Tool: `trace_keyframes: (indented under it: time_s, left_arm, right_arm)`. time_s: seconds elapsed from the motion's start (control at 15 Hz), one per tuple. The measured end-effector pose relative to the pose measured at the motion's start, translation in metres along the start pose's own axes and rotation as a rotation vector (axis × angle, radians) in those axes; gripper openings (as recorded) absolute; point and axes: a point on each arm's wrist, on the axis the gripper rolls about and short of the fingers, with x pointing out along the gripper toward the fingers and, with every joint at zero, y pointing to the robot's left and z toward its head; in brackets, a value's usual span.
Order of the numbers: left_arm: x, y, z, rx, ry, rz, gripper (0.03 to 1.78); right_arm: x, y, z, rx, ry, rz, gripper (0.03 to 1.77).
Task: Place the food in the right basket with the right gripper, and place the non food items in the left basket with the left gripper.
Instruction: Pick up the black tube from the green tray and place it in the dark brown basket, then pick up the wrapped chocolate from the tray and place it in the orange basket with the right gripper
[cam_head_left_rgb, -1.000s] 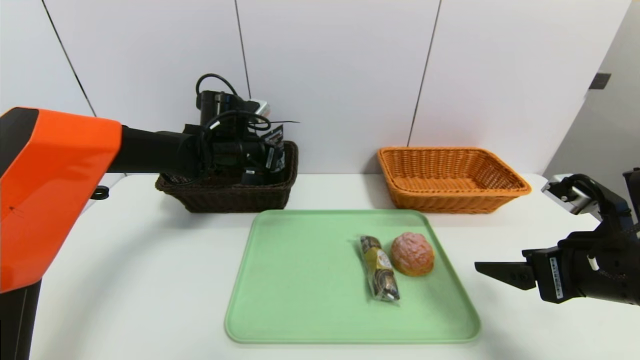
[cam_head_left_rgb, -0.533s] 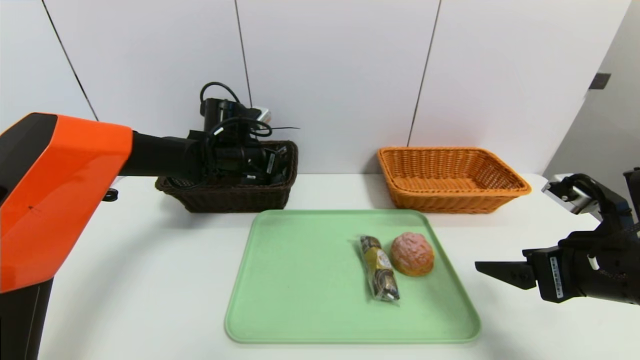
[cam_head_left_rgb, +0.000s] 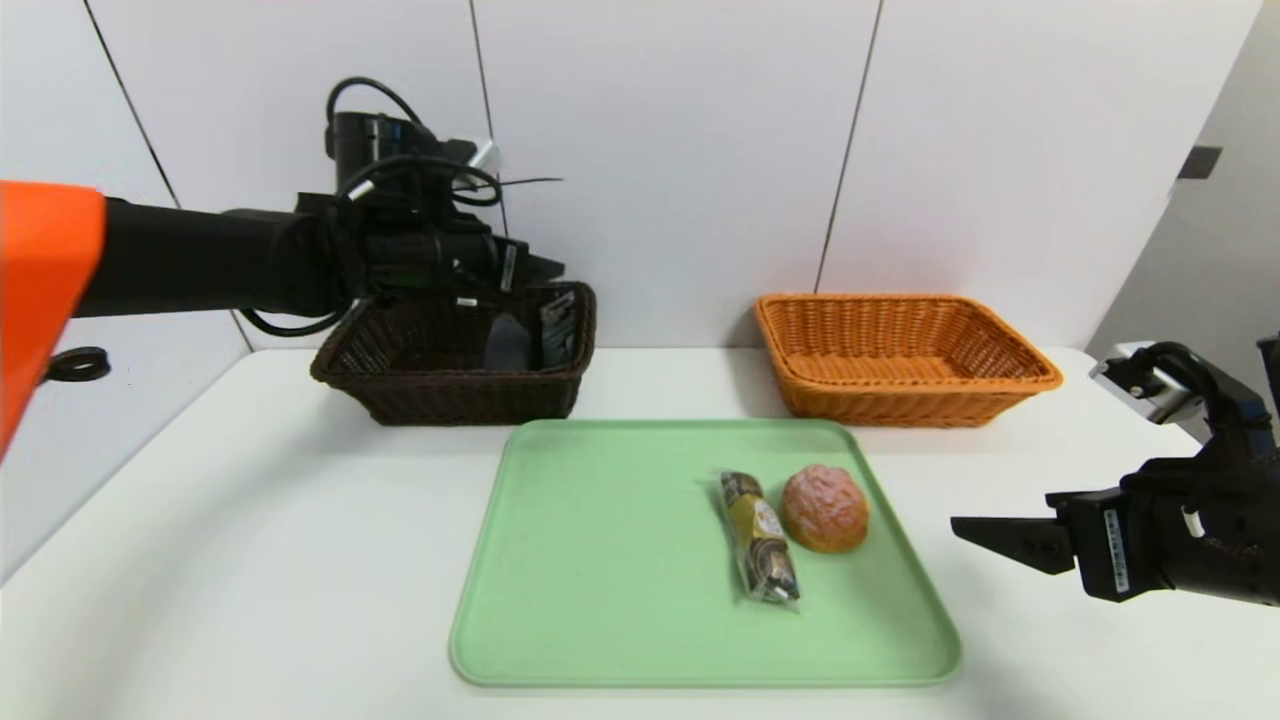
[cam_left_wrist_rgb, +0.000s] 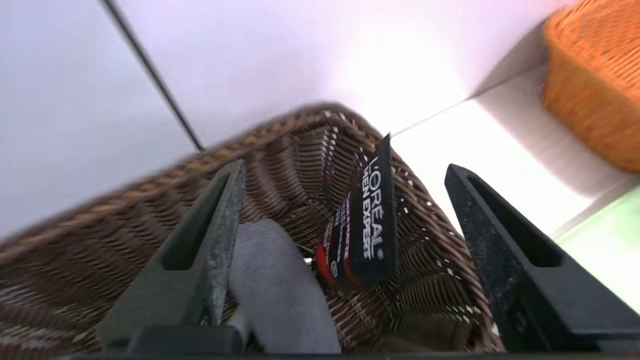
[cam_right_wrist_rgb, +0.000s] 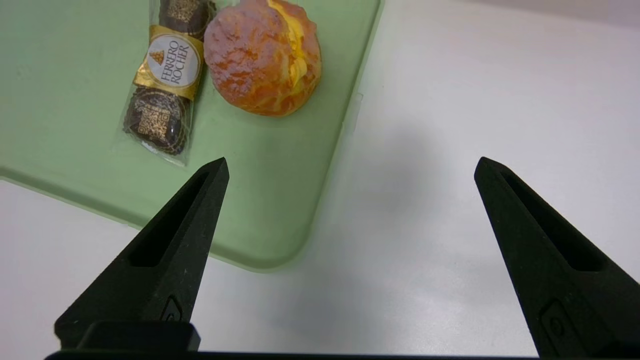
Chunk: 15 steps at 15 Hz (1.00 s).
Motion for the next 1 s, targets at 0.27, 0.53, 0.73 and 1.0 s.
trace_keyframes:
  time_s: [0.27,0.53,0.73,1.0]
  left_arm:
    - [-0.056,0.008,0.032,-0.016,-0.010,0.046,1.53]
    - [-0.105,0.005,0.036,-0.130,0.087,0.072,1.60]
    - [-0.134,-0.004,0.020,-0.157,0.163,0.078,1.64]
    - [-0.170,-0.022,-0.008,-0.193,0.236,0.063,1.66]
  right_arm:
    - [0.000,0.000,0.005,-0.004,-0.043,0.006,1.70]
    - [-0.001,0.002,0.014,-0.011,-0.079,0.015,1.70]
    - [-0.003,0.007,0.026,-0.007,-0.089,0.031,1.70]
    - [-0.007,0.013,0.046,-0.017,-0.079,0.043,1.70]
